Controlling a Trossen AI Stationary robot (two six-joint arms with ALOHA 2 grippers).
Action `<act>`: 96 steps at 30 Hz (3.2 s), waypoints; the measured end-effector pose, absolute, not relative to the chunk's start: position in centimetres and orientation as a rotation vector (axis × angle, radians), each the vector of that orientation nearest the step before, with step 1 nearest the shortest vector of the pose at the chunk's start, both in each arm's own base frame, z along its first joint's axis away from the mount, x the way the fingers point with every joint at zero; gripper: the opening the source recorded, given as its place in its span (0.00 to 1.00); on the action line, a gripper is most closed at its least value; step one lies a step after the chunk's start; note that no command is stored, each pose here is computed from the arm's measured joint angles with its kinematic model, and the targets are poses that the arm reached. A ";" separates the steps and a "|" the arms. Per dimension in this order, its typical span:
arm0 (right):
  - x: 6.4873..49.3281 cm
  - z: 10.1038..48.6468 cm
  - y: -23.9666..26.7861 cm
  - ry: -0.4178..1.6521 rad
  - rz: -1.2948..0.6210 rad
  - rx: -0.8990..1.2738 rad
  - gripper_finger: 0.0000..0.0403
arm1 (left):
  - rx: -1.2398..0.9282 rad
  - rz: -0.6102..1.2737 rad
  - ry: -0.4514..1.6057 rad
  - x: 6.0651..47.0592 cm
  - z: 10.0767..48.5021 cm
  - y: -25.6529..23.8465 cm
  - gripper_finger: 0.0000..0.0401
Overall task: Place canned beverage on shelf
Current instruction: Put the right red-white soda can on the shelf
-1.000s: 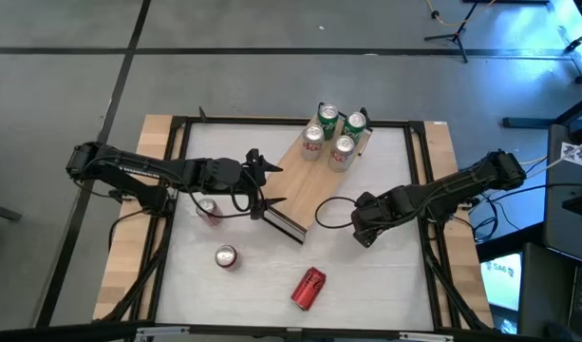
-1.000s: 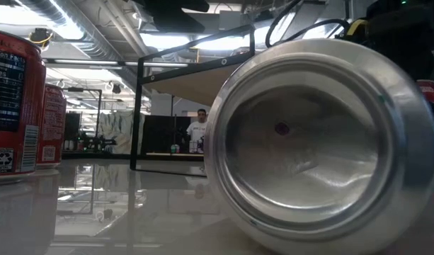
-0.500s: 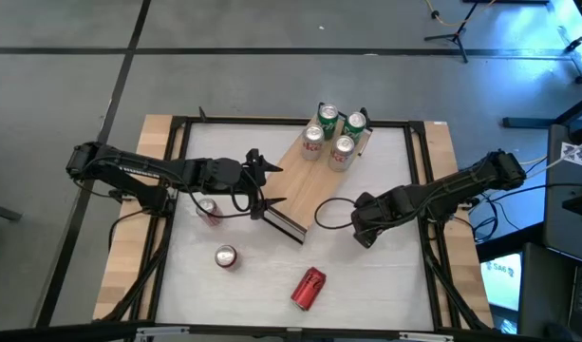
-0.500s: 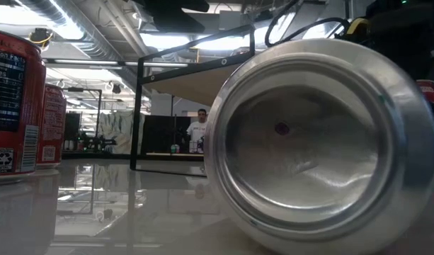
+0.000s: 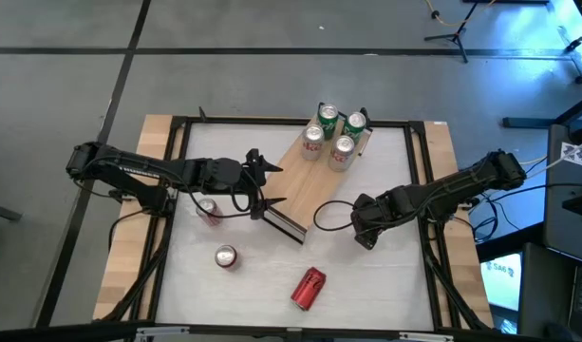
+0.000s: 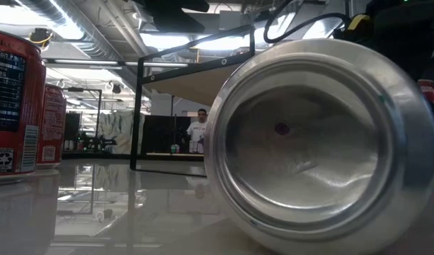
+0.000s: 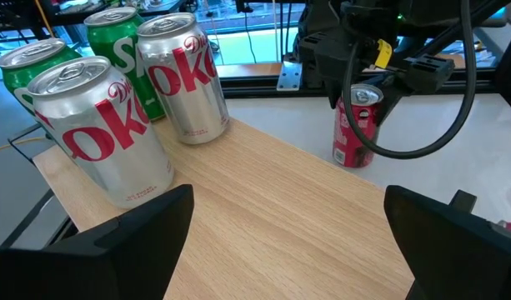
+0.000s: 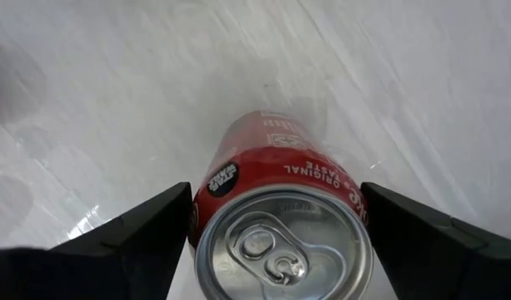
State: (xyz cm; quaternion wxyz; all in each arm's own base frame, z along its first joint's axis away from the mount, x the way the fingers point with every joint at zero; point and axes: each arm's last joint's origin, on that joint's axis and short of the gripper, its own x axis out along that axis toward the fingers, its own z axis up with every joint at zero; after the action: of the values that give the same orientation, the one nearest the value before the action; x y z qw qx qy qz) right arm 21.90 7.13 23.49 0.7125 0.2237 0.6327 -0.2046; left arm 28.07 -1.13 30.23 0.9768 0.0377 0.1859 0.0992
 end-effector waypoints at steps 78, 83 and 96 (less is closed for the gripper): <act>22.1 26.6 7.3 1.228 0.500 -0.494 0.89 | 0.076 0.200 0.374 28.1 30.2 -1.1 0.96; 22.3 28.5 7.3 1.179 0.537 -0.588 0.89 | 0.076 0.200 0.374 28.1 30.2 -1.1 0.96; 19.8 28.8 6.5 1.288 0.996 -1.038 0.89 | 0.089 0.282 0.372 28.0 30.3 -0.9 0.96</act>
State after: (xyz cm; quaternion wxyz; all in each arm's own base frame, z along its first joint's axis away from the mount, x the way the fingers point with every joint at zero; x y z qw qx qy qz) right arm 19.78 6.51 28.84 0.5691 -0.4422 0.5485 0.4240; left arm 28.02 -0.89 30.26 0.9719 0.0441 0.1843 0.1394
